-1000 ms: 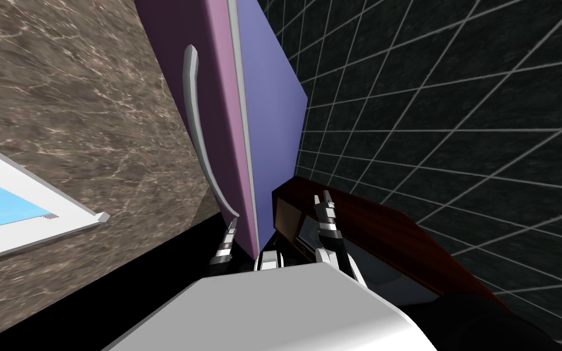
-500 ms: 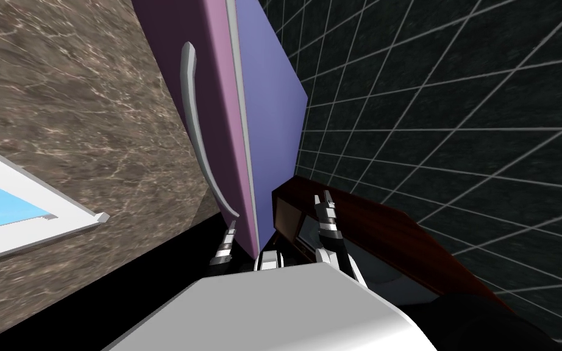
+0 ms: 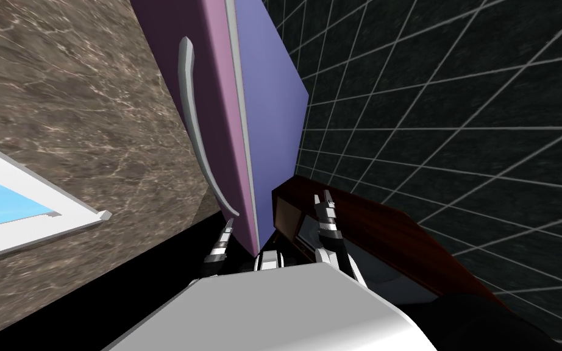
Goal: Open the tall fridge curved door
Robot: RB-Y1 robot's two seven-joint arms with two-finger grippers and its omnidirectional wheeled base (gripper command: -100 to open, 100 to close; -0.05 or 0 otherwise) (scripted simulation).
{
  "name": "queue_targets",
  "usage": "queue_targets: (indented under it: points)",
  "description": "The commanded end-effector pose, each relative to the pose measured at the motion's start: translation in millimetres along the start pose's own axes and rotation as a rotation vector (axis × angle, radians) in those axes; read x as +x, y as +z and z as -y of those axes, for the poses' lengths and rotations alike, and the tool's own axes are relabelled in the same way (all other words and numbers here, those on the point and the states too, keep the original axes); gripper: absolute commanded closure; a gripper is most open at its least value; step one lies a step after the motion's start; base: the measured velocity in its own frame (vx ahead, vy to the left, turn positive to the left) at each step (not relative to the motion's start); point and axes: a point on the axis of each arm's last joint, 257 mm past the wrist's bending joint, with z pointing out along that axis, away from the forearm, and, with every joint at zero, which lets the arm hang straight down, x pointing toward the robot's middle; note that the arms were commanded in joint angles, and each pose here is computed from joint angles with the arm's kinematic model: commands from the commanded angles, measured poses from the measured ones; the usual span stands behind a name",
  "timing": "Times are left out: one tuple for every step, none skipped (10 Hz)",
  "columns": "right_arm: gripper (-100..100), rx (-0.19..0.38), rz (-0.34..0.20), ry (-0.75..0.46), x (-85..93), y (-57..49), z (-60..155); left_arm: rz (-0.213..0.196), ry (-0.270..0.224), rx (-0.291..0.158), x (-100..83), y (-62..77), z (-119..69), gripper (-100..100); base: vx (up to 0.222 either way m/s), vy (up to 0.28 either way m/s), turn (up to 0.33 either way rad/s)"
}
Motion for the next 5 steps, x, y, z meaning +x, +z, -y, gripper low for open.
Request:
queue_targets:
  points:
    - [0,-0.001,-0.001,0.002,0.7,0.1,0,-0.025,0.036,-0.004,-11.8,11.0,-4.0,-100,-0.031,-0.033,0.0]
    - [0,-0.001,-0.001,0.004,1.3,0.3,0,-0.032,0.047,-0.006,-15.1,16.1,-4.8,-100,-0.042,-0.036,-0.003]
    - [0,-0.002,-0.002,0.005,1.8,0.4,-1,-0.038,0.057,-0.009,-18.0,21.4,-5.3,-100,-0.037,-0.039,-0.001]
    - [0,-0.003,-0.002,0.006,2.2,0.5,-1,-0.044,0.065,-0.013,-20.7,26.9,-5.6,-100,-0.033,-0.042,0.003]
    - [0,-0.003,-0.003,0.008,2.6,0.6,-1,-0.049,0.073,-0.017,-23.3,32.4,-5.8,-100,-0.038,-0.041,0.001]
